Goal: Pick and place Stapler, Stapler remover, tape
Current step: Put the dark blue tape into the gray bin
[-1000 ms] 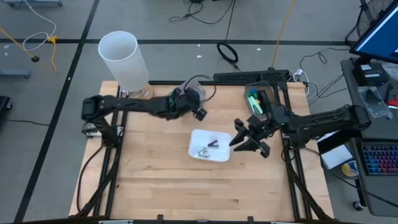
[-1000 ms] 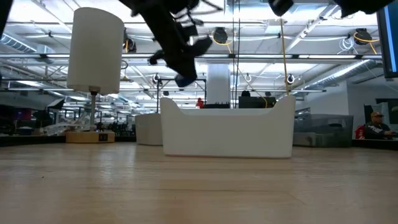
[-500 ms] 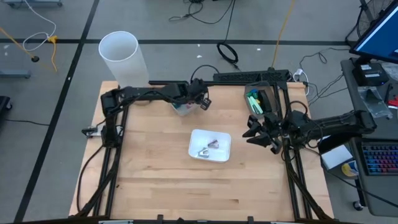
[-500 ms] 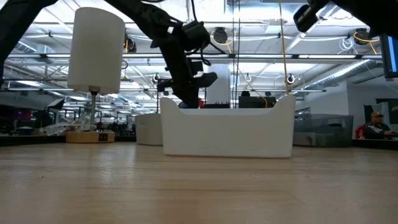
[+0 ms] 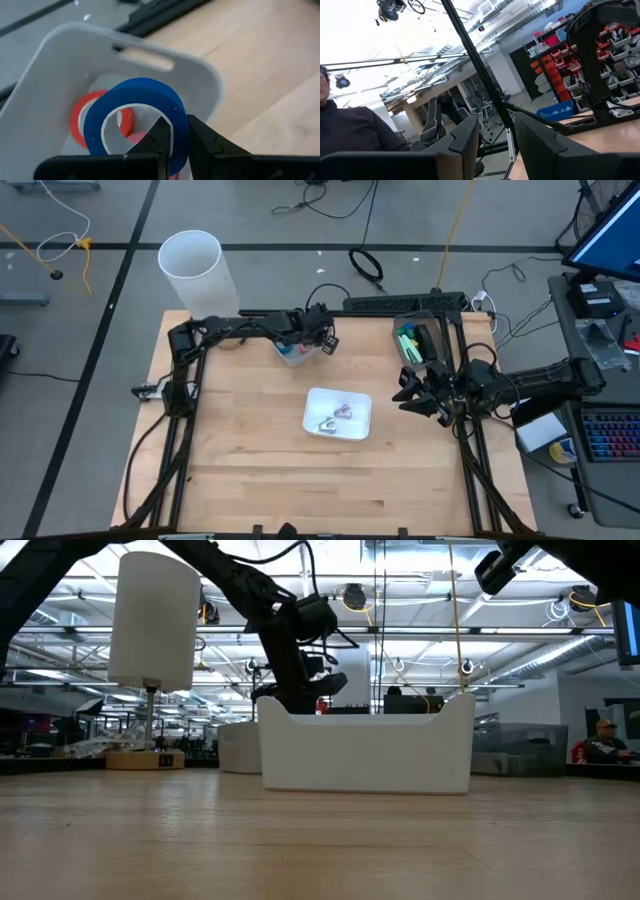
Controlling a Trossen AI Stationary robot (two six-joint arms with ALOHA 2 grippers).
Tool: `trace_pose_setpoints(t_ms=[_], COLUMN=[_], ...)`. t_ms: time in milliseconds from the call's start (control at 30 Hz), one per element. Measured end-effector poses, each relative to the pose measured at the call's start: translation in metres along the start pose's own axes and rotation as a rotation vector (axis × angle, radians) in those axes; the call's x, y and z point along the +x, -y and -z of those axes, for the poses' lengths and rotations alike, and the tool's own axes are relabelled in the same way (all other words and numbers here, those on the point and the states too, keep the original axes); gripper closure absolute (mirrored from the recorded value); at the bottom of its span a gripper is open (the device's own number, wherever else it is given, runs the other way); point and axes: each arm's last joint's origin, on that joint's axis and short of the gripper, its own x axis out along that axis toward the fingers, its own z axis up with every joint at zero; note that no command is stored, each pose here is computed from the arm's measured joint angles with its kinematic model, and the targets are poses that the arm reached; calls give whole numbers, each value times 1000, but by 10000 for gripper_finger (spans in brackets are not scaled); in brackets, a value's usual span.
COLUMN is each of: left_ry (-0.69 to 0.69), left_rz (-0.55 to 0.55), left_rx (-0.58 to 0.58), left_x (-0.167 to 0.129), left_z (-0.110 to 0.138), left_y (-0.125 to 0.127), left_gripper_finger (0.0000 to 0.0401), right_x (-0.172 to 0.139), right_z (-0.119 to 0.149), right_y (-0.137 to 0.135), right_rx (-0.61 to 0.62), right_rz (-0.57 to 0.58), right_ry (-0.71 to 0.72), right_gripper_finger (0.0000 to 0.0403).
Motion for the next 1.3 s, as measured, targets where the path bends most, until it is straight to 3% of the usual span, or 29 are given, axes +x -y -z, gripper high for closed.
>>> trace_pose_setpoints(t_ms=[233,600,933,1300], left_ry=[9,-3,8,-37], left_rz=[-33,31,82,36], left_rx=[-35,-72,-9,17], left_x=[2,6,5,6], left_z=[-3,-10,-12,-7], left_y=[-9,-18,-14,-17], left_gripper_finger=[346,332,329,329], right_x=[0,0,0,0], right_z=[0,0,0,0], right_y=[0,0,0,0], right_rx=[3,0,0,0], right_rz=[-1,-1,-2,-2], right_ry=[1,0,0,1], right_gripper_finger=[280,280,280,280])
